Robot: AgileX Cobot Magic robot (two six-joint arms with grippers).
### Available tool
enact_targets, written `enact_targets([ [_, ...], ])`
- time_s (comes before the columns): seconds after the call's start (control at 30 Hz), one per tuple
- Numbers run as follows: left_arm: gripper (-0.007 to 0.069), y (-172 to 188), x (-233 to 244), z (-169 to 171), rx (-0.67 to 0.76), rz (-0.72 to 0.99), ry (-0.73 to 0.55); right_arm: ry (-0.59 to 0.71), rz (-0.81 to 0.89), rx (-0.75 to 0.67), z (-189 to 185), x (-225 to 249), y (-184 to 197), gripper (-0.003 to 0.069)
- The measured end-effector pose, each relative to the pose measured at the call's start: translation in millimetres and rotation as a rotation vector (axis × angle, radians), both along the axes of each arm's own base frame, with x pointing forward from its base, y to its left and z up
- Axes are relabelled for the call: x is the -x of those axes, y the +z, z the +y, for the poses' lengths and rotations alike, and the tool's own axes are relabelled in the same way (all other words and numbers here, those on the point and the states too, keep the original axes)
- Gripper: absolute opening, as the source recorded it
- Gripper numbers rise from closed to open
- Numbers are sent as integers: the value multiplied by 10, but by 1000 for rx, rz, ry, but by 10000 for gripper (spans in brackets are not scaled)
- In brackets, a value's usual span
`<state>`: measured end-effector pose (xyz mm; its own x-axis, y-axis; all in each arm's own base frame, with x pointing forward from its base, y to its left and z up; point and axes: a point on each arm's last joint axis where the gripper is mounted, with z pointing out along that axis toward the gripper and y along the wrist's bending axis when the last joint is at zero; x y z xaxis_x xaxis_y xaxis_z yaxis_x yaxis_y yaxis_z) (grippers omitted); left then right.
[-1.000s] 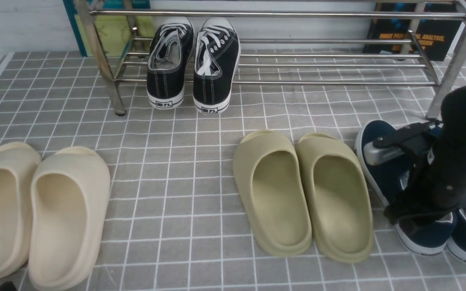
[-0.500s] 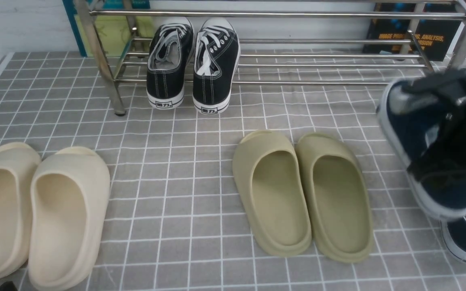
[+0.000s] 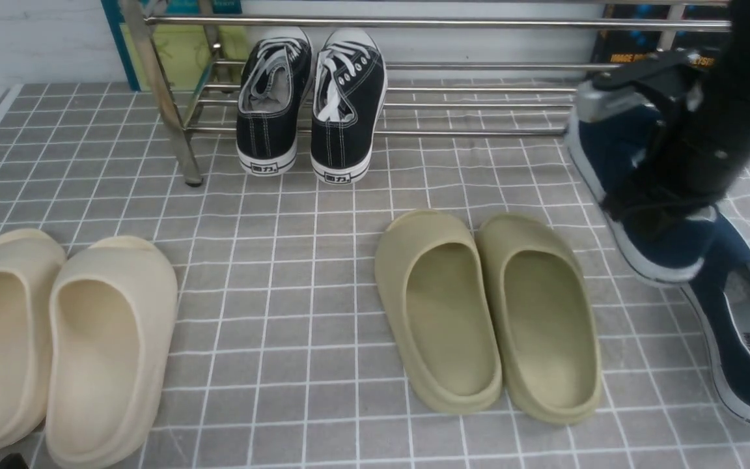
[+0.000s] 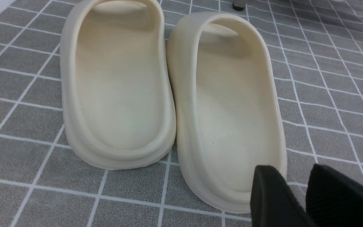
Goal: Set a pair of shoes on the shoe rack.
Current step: Use the right arm to put a shoe into the shoe rack
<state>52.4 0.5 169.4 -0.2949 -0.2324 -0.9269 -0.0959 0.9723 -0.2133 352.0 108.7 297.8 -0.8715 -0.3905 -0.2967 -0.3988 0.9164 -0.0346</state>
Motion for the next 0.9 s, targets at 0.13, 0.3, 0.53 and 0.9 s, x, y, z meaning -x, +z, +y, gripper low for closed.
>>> enact_targets([
  [0.13,197,0,0,0,0,0,0,30,-31,1,87,-281,-21,43],
  [0.3,200,0,0,0,0,0,0,52,-67,-2,179,-581,-68,43],
  [0.53,206,0,0,0,0,0,0,65,-107,-8,303,-983,-178,43],
  [0.9,216,0,0,0,0,0,0,63,-216,-27,374,-1269,-176,144],
])
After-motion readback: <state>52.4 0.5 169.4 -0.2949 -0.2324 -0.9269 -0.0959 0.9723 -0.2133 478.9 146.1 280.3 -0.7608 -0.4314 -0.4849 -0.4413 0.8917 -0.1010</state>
